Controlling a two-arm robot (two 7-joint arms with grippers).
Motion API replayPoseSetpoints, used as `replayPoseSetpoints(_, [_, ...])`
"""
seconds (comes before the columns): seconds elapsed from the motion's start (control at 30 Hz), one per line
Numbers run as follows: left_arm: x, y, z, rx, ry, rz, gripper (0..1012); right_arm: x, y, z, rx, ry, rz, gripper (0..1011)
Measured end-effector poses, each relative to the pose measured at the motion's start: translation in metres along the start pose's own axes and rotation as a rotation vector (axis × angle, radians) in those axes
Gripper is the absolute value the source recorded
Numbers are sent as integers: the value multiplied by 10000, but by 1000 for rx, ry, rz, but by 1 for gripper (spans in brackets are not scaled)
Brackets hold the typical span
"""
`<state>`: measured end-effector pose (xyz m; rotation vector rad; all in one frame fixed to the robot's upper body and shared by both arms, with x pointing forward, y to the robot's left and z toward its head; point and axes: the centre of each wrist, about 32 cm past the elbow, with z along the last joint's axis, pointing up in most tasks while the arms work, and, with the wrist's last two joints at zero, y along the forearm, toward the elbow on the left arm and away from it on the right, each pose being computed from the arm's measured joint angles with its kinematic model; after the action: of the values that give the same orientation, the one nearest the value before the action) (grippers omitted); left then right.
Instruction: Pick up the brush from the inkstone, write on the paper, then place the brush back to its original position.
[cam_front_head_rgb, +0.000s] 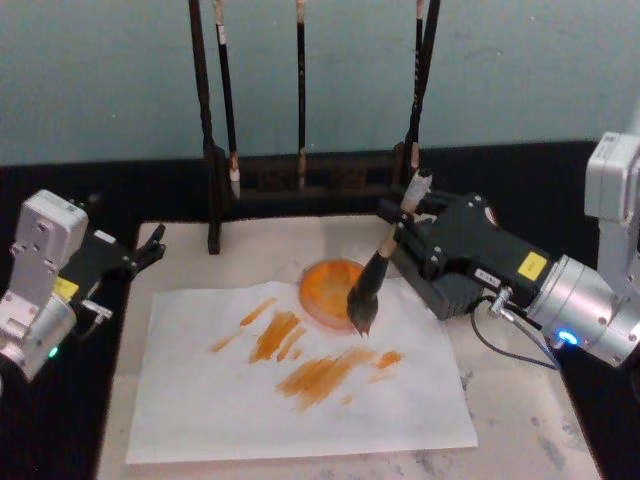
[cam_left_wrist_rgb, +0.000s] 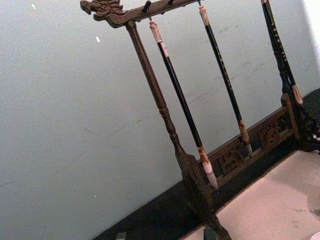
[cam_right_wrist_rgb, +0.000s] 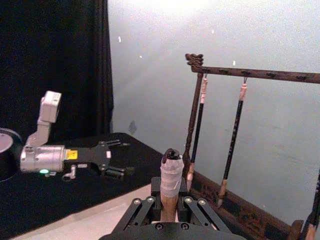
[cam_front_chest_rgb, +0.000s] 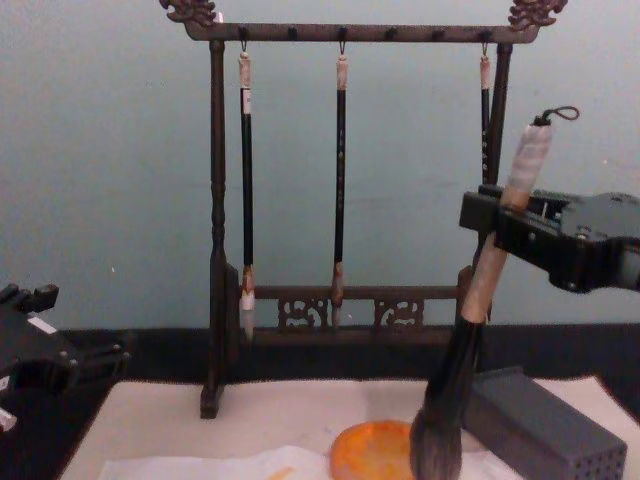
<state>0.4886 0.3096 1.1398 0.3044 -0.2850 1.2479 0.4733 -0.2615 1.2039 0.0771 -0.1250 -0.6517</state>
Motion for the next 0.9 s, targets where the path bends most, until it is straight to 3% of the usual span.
replayPoseSetpoints(0.9, [0, 0, 0, 0, 0, 0, 1001, -196, -176, -45, -36, 51, 57, 173])
